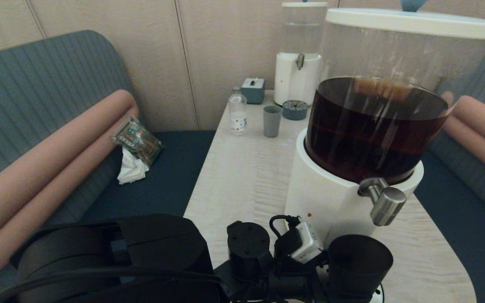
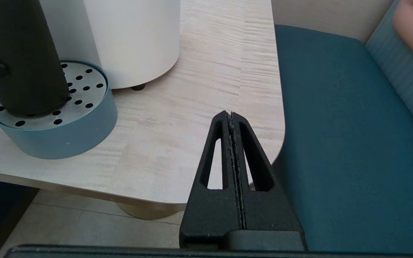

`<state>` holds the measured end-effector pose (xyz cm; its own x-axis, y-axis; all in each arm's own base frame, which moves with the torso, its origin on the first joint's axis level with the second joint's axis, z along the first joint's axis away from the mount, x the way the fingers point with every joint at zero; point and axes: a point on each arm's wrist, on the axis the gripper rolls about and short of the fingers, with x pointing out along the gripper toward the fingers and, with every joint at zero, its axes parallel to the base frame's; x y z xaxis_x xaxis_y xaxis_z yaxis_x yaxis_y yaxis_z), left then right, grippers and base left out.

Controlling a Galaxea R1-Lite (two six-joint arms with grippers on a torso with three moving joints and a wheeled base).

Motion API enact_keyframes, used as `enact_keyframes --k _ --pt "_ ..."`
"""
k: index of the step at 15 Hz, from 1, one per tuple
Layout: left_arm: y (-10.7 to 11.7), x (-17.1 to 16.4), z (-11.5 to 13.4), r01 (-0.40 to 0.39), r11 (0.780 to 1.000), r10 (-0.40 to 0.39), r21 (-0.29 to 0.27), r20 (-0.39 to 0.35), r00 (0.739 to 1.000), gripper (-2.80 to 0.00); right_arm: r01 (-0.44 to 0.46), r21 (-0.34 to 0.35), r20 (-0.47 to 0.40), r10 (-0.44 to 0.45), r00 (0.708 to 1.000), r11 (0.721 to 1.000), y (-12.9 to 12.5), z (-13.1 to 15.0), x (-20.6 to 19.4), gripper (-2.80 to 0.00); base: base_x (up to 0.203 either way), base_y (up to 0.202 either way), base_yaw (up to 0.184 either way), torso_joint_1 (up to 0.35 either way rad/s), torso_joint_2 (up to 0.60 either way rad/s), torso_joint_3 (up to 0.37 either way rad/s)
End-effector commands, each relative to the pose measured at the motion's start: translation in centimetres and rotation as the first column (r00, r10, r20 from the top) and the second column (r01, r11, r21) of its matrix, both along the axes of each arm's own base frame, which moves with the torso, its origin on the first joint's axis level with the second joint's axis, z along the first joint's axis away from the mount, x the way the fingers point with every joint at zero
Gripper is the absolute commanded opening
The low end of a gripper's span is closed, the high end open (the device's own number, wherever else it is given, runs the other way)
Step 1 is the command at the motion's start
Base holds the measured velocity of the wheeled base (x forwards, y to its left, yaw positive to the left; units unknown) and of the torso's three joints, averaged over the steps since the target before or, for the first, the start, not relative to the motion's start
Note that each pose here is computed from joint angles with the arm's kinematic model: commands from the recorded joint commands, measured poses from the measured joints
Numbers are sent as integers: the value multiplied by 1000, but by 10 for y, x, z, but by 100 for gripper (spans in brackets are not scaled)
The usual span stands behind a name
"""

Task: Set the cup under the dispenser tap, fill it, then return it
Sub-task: Place it under the water dispenser

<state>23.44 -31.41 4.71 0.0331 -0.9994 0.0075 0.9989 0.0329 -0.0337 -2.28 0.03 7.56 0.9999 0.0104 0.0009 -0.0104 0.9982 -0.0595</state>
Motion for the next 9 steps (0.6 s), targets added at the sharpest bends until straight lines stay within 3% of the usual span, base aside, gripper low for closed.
enact_keyframes --k 1,9 --pt "0 0 1 3 1000 -2 -8 6 1000 0 0 0 -5 0 1000 1000 0 -3 0 -280 0 0 0 0 0 0" --pt "-2 -1 3 -10 1000 10 -14 -1 1000 0 0 0 -5 0 1000 1000 0 -3 0 -280 0 0 0 0 0 0"
